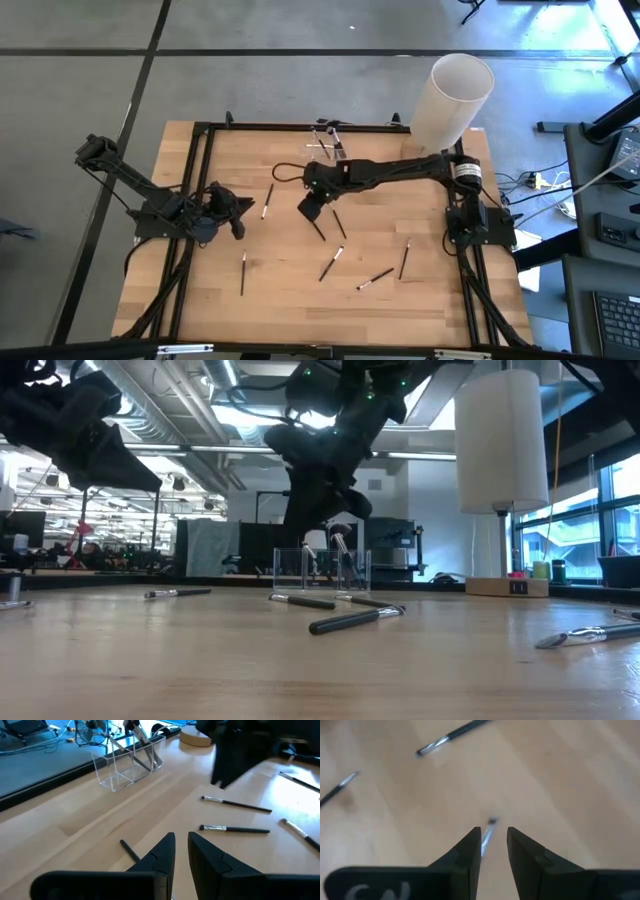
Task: Put items in baskets/containers
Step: Put the black eyeshadow brush into the transparent organizer
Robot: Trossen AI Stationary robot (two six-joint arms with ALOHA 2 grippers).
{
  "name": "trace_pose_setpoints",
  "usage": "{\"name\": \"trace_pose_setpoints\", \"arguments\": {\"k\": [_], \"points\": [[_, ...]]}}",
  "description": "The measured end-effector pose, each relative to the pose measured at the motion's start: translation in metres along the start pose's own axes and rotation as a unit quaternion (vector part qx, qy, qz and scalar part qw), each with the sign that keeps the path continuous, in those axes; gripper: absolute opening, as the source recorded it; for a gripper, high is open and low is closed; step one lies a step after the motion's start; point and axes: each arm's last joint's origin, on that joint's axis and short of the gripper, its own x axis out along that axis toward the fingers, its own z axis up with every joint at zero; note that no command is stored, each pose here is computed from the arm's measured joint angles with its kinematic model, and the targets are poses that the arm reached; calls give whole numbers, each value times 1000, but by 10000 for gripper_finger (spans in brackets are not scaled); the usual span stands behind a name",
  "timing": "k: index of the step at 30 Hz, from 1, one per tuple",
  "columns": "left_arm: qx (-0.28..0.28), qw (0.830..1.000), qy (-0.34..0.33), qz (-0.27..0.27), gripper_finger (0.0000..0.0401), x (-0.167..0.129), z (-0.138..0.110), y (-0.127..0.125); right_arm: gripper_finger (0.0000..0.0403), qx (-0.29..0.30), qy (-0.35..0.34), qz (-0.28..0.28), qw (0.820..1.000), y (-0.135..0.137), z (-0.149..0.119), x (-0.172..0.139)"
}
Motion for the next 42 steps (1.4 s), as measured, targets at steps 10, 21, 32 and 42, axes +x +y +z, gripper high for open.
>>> {"name": "trace_pose_setpoints", "arguments": {"k": [10,21,32,42], "points": [[4,996,-63,64,47,0,4,3,94,-50,59,15,997,37,25,-29],[-3,998,-46,46,47,0,2,2,94,-36,216,-16,976,21,8,36],[10,999,-26,35,47,2,-1,0,94,-35,162,-15,986,13,20,51],[13,999,-24,36,47,3,-2,-1,94,-40,131,-41,990,17,20,57]]}}
